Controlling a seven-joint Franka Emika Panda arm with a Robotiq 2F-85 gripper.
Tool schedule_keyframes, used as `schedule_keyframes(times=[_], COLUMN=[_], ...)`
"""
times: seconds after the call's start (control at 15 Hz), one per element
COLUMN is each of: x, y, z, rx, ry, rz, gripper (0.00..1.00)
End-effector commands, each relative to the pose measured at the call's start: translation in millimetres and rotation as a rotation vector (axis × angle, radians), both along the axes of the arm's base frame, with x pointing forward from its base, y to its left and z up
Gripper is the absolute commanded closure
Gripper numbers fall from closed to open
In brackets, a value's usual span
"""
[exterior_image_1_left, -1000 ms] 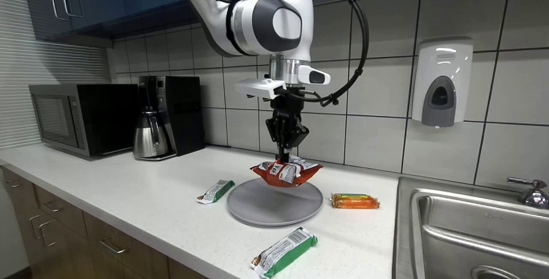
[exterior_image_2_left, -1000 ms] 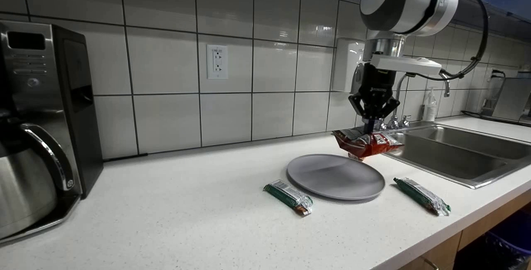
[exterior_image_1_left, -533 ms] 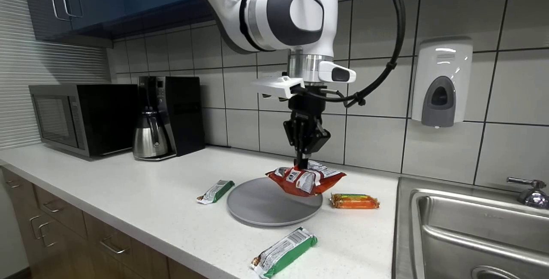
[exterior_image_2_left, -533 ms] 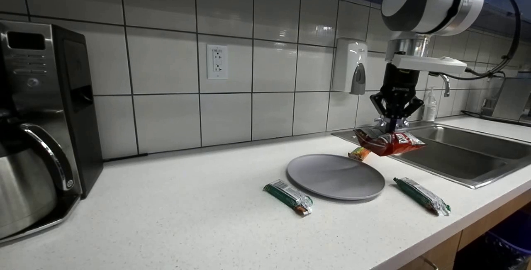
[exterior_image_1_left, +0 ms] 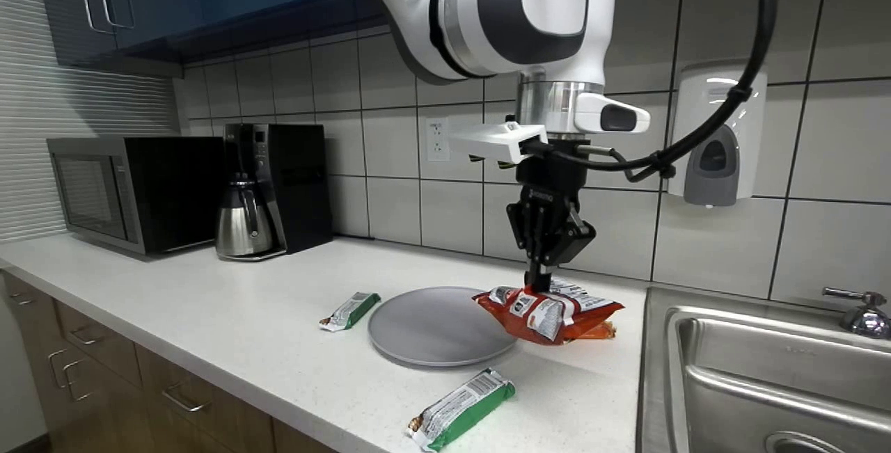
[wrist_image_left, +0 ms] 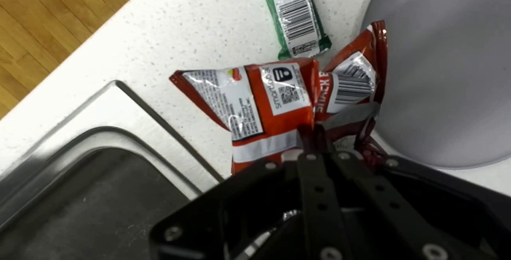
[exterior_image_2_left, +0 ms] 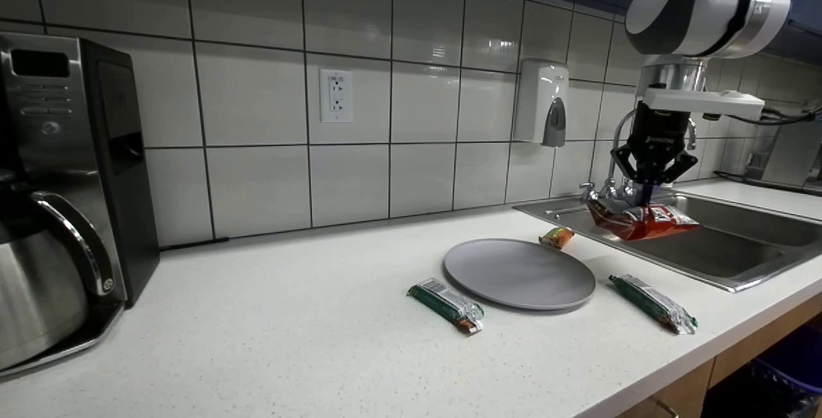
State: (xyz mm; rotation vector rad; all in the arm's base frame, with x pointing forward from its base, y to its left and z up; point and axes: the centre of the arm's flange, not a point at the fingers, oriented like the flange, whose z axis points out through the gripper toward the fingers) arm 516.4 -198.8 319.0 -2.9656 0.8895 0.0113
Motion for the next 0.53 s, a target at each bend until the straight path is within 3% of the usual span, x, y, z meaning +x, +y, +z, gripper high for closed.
schedule_keyframes(times=[0.0, 0.47], x=[-8.4, -21.6], y=[-23.7, -62.1], z=[-4.8, -20.9], rx=[-0.025, -0.03], ry=[0.013, 0.05], rz=[-0.038, -0.102], gripper=[1.0, 1.0])
